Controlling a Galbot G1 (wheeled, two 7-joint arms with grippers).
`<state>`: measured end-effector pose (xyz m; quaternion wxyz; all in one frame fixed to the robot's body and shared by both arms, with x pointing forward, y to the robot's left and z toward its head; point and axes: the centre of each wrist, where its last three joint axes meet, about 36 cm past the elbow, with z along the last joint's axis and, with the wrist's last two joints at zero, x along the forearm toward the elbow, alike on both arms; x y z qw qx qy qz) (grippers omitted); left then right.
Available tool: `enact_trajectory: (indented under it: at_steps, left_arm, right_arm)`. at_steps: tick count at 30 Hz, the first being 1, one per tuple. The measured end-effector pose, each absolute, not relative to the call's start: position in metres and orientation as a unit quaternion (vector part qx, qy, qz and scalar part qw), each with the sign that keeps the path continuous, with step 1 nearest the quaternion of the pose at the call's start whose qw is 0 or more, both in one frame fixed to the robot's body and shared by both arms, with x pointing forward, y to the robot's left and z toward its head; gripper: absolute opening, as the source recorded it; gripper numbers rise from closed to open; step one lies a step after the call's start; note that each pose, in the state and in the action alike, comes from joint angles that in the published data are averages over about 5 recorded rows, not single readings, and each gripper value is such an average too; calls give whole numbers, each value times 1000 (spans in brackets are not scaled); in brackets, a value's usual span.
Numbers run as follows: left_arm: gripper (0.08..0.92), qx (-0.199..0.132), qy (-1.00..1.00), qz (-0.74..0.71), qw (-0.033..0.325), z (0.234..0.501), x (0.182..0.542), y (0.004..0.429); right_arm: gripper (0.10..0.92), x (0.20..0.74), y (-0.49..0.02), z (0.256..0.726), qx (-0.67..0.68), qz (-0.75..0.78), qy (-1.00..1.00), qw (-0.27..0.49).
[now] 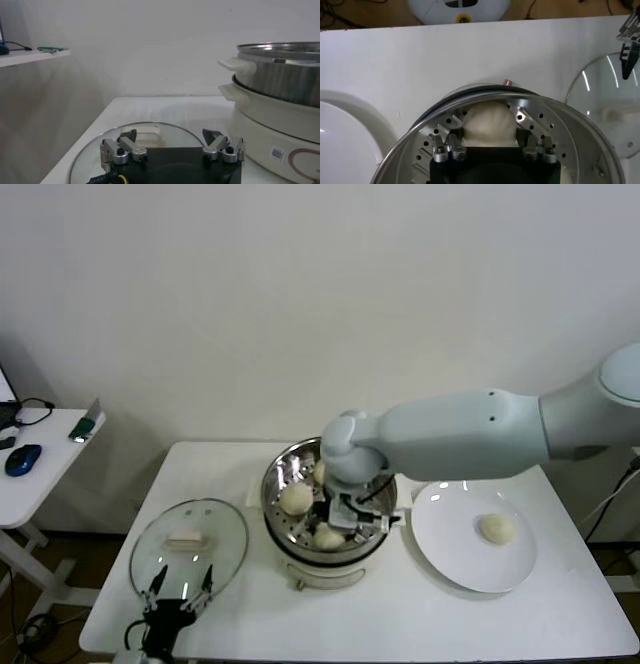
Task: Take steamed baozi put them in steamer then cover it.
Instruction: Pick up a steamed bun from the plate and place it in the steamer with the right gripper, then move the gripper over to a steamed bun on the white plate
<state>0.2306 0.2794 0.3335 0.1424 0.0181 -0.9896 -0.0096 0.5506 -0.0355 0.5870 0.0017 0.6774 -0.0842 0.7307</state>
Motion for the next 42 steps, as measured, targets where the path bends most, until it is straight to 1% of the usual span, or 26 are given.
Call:
enact_trajectory:
  at_steps: [5,10,14,17,20,23,26,30,35,38,42]
  left_arm:
    - [823,18,-990,-10,142,334,230,279]
    - [823,19,-990,-11,142,334,230,280]
    - [823,19,-990,-11,141,334,231,280]
    - [823,18,-990,-12,141,334,232,280]
    - [823,16,-990,-13,141,334,233,280]
    - [823,14,-990,-14,141,333,234,280]
    - [823,14,-990,-14,142,333,236,281]
    - [823,12,-990,-12,142,333,238,281]
    - [823,11,-990,-12,141,333,240,282]
    - [823,12,-990,-12,142,333,240,283]
    - [823,15,-989,-13,145,331,238,285]
  right_arm:
    - [809,553,-35,592,675,732,-89,-3]
    - [822,564,-45,613,669,736,-108,5]
    - [823,582,-67,643,657,740,-144,35]
    - [823,599,-94,672,645,737,-186,73]
    - [823,616,-132,701,631,727,-243,119]
    - [823,629,-180,723,611,710,-306,170]
    - [823,636,-237,731,586,687,-365,225]
    - [823,634,-308,721,555,650,-431,290]
    - [823,623,-380,684,524,602,-486,357]
    - [823,616,-408,654,510,578,-505,388]
    - [823,612,-432,616,496,555,-521,417]
